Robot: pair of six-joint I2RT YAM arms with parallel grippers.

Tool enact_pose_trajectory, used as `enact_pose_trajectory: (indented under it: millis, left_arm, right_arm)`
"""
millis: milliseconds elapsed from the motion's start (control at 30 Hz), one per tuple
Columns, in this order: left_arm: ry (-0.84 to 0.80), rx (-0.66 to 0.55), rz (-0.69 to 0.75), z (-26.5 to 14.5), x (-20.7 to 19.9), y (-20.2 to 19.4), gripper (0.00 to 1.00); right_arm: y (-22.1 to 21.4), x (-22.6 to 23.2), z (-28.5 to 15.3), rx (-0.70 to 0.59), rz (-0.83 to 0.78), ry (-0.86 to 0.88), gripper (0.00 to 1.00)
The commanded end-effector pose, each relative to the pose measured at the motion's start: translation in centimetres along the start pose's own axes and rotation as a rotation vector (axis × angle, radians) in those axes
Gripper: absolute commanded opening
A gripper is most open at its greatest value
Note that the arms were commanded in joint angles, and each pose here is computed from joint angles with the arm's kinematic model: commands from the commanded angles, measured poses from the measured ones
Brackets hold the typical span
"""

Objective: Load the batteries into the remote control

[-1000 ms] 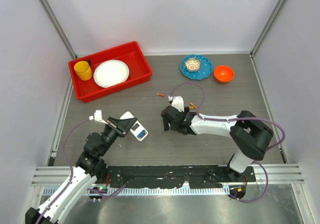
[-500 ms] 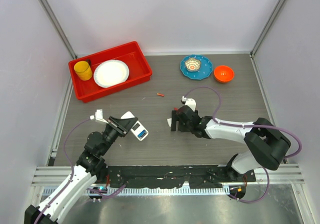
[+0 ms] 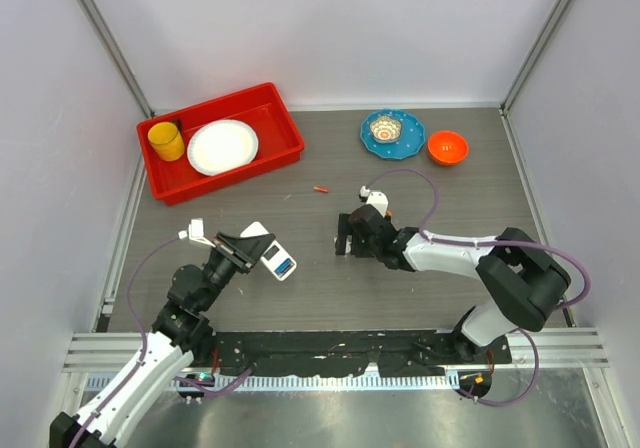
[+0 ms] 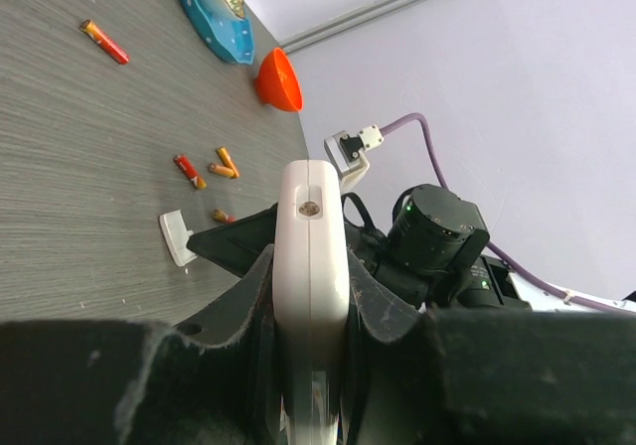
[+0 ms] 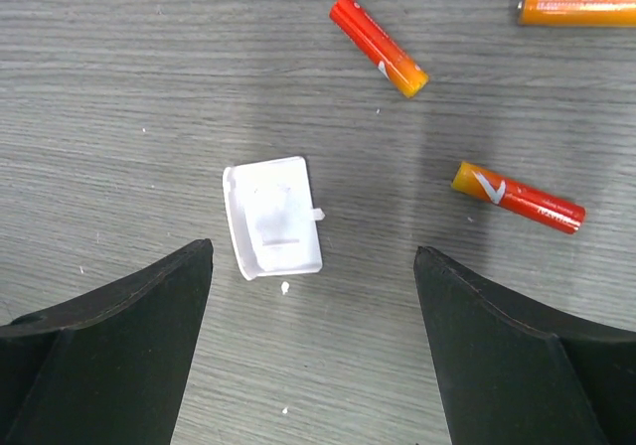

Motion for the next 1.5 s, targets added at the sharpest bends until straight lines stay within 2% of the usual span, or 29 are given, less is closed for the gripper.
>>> enact_pose_trajectory:
  millis: [0,500,967,1467]
  left_arm:
    - [-0.064,-0.020,-0.001,0.0,-1.8,0.4,0.00]
    - [-0.068,-0.016,-0.002,0.0,-1.7,0.3,0.00]
    - [-0.073,-0.015,-0.005,-0.2,-1.7,0.3,0.00]
    - [-0.077,-0.016,-0.006,-0.2,-1.8,0.3,0.00]
  right_arm:
    - [0.1,0.2,0.6,0.014,0.011,-0.008,0.88]
    - [-0.3,-1.6,0.6,0.061,-0.059,-0.142,0.86]
    - [-0.8,-0.7,1.0,0.081,-0.098,-0.148,0.86]
    - [0.7,-0.3,0.0,0.042,-0.078,-0.142,0.86]
Point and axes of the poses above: each gripper's point midway between its finger pads, its own z axis out along the fingers, its own x axis along the line the jaws close on, y = z × x, the point moved 2 cm from there along -z, back along the fingers, and after that the axes turned 13 degrees about -z, right-handed, at the moved point
